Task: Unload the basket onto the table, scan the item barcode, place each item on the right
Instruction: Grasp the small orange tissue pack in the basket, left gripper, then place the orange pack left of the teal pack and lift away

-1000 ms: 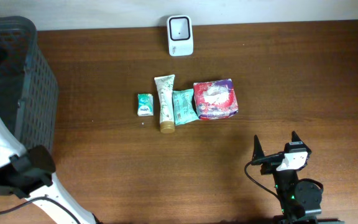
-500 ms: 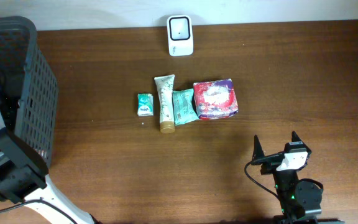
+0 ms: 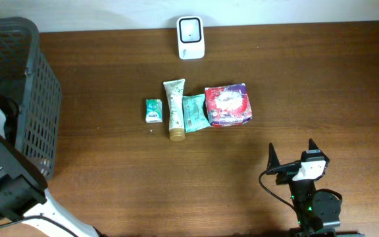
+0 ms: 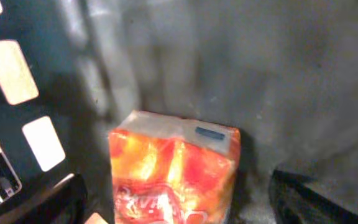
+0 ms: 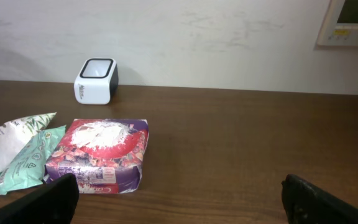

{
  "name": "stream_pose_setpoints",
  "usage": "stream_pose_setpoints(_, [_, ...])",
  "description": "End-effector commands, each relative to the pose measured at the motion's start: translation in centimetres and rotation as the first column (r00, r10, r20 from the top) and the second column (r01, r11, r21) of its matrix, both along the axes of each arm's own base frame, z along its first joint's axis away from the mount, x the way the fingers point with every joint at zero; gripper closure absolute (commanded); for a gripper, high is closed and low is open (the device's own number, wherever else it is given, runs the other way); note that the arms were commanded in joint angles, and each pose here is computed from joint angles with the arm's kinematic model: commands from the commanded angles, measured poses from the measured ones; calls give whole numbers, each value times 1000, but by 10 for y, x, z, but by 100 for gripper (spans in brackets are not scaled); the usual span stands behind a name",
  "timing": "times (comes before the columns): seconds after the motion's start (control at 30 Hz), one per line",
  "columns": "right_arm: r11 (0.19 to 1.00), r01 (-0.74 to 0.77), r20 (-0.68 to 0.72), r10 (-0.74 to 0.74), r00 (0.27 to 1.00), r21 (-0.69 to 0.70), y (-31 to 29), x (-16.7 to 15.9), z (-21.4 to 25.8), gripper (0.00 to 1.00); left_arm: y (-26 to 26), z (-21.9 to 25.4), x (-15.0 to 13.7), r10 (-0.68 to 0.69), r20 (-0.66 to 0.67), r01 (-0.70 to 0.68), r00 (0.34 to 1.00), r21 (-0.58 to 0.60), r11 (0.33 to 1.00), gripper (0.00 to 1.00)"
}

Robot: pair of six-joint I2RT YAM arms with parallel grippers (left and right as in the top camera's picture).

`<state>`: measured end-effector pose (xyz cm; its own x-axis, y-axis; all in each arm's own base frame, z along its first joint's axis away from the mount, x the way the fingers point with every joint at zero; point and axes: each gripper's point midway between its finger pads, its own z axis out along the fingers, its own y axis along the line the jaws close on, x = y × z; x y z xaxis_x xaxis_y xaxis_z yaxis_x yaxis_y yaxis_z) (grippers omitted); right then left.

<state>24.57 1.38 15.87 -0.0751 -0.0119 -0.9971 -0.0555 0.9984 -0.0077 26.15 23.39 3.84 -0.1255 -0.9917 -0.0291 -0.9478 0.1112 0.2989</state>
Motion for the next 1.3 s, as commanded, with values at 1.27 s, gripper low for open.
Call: stream_pose_setpoints(1.27, [1000,15,-5,-15,1000,-5,-3,0,-4,2,-307,205,164,-878,478,985,-19,159,66,100])
